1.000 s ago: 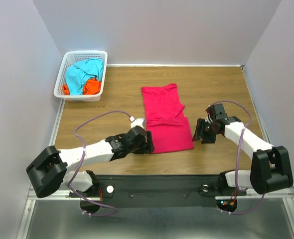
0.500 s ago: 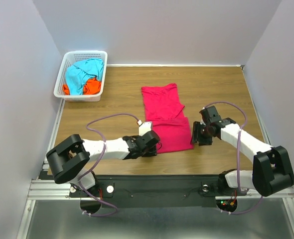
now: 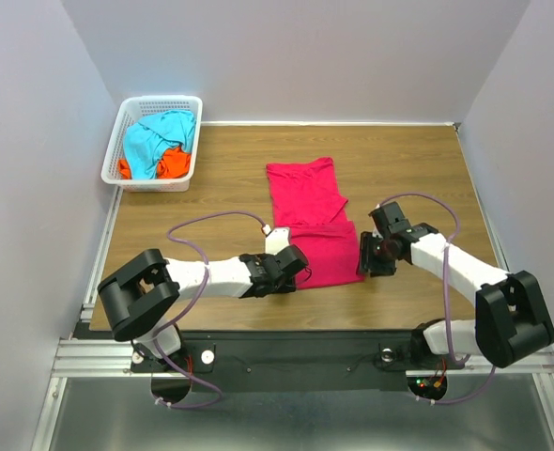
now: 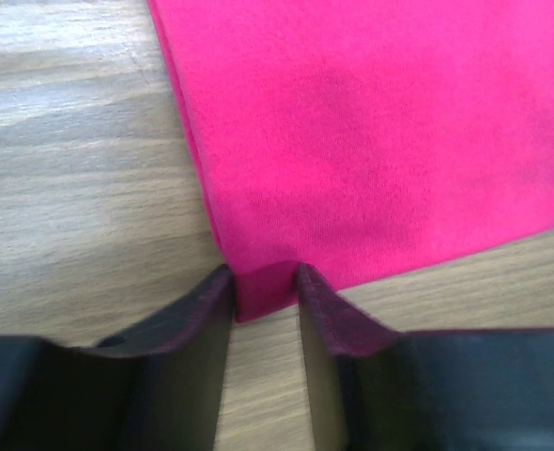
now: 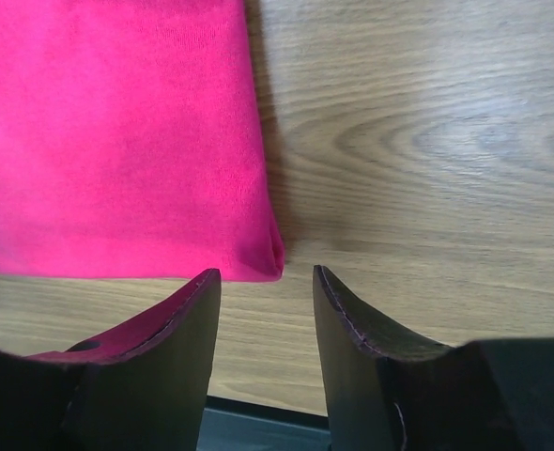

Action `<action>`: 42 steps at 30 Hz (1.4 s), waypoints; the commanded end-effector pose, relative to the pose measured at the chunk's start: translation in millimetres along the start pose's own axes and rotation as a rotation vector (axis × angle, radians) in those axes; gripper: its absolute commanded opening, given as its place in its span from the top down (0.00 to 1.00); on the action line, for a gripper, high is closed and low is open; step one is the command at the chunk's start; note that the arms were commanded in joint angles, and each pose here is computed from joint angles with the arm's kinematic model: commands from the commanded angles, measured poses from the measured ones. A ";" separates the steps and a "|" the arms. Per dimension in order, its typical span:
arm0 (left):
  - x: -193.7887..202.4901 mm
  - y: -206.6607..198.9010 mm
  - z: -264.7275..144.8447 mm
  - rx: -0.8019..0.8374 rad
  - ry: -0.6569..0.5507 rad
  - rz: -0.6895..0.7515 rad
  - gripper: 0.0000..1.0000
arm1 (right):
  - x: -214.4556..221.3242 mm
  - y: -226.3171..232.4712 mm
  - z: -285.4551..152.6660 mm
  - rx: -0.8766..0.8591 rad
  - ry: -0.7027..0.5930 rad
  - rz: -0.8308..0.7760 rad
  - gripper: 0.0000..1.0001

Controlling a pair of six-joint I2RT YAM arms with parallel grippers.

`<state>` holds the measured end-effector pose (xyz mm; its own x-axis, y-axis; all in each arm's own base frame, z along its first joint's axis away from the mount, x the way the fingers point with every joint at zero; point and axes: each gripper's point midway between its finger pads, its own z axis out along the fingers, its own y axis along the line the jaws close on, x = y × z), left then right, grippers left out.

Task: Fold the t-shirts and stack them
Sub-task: Fold the tshirt

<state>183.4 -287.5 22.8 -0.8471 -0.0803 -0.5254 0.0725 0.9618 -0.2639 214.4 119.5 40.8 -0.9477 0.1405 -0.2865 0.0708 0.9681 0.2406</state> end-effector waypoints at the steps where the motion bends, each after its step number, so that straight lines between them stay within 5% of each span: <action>1: 20.2 33.0 5.4 -0.125 0.054 0.047 0.66 | 0.6 4.3 7.0 0.006 -0.013 -0.002 0.51; 8: 33.0 40.6 6.7 -0.141 0.092 0.070 0.68 | 9.3 6.9 13.5 0.029 0.006 -0.022 0.53; 18: 35.7 43.4 7.0 -0.143 0.103 0.103 0.85 | 6.1 -6.8 24.2 0.117 -0.010 -0.033 0.55; 40: 37.3 43.4 4.0 -0.123 0.113 0.127 0.86 | 3.1 -8.9 36.0 0.139 -0.016 -0.018 0.62; 42: 38.7 44.3 4.3 -0.124 0.118 0.130 0.93 | 7.4 -11.5 40.6 0.145 -0.007 -0.025 0.65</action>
<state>183.0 -287.3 19.5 -0.8414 -0.0421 -0.5388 0.1046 0.9654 -0.2388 213.3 124.5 17.3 -0.9535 0.1261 -0.2737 0.0877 0.9850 0.1483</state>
